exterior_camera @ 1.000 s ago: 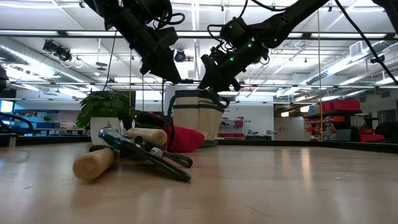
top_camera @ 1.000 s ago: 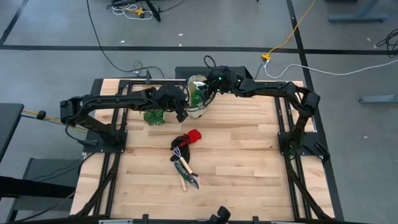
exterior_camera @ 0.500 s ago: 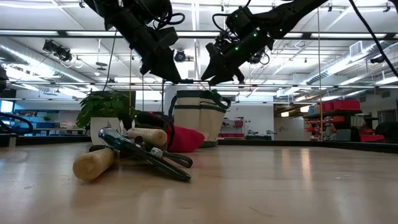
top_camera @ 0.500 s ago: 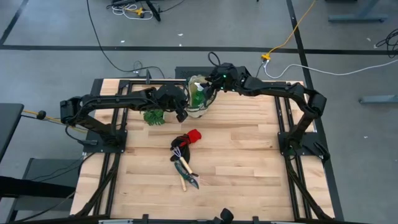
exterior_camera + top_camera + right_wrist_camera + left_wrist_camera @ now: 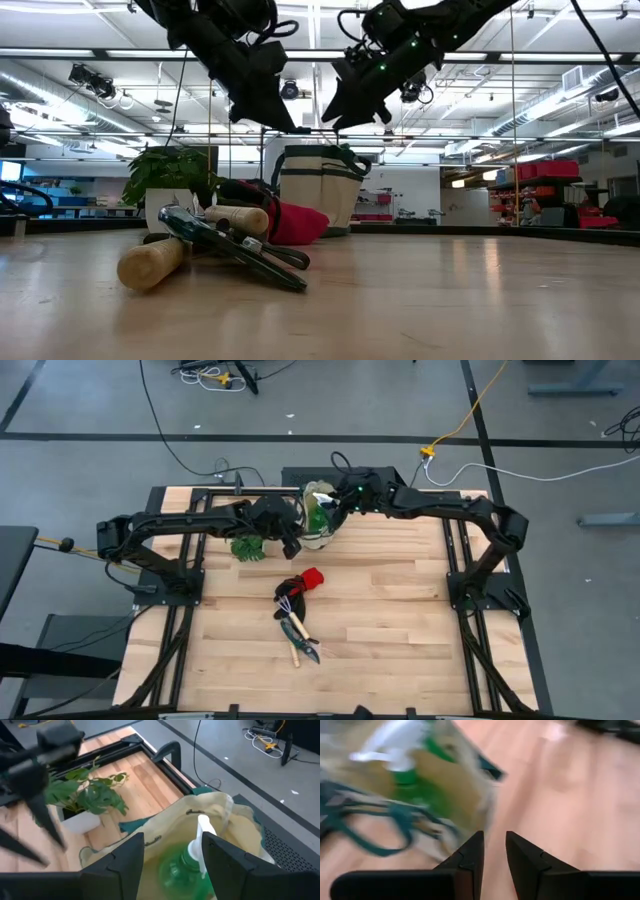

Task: Pick & Place Garden tools in Gardening bag
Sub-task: Put the red gloves into the white gardening bag

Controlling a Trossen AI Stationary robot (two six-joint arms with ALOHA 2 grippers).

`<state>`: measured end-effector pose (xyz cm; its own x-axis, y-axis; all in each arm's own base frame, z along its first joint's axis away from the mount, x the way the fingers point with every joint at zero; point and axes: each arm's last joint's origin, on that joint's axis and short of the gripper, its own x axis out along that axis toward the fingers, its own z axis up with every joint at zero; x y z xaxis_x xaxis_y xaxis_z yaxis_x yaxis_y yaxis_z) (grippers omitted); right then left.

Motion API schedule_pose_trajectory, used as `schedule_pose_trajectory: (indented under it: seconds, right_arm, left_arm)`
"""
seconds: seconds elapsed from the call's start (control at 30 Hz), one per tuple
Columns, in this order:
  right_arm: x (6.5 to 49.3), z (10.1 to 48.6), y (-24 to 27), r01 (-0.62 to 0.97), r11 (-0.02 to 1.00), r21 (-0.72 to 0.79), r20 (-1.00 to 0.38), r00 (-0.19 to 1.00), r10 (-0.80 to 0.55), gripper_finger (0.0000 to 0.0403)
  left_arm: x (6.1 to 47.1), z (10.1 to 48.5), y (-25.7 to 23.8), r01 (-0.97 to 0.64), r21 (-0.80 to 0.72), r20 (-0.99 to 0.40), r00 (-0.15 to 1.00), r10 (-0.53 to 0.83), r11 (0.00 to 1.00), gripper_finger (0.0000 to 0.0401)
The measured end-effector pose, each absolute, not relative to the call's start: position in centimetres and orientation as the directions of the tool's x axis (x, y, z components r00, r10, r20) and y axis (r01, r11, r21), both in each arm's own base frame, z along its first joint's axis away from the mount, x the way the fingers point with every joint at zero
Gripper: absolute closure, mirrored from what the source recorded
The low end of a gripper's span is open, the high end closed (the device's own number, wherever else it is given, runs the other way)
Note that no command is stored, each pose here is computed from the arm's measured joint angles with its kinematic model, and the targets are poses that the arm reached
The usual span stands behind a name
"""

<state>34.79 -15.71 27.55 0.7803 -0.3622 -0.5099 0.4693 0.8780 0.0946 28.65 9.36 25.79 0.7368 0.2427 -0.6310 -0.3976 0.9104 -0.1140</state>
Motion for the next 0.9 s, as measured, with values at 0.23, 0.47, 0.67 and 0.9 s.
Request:
schedule_pose_trajectory:
  seconds: [0.23, 0.47, 0.67, 0.9]
  right_arm:
    - [34.3, 28.2, -15.0, 0.460, 0.883, 0.092, -0.529, 0.774, -0.348, 0.0201]
    - [34.3, 27.8, -14.3, 0.447, 0.891, 0.086, -0.571, 0.755, -0.324, 0.0201]
    - [34.4, 27.8, -13.9, 0.431, 0.900, 0.073, -0.571, 0.757, -0.316, 0.0201]
    - [34.5, 27.8, -13.9, 0.429, 0.900, 0.073, -0.570, 0.759, -0.315, 0.0201]
  left_arm:
    - [28.7, 25.6, 8.3, -0.216, -0.307, -0.636, 0.771, -0.031, 0.927, 0.0314]
    - [28.4, 24.8, 6.0, -0.224, -0.345, -0.716, 0.690, -0.102, 0.912, 0.0314]
    - [28.4, 24.3, 3.4, -0.250, -0.336, -0.774, 0.623, -0.114, 0.908, 0.0314]
    - [27.8, 23.6, 0.9, -0.295, -0.193, -0.847, 0.531, -0.008, 0.936, 0.0314]
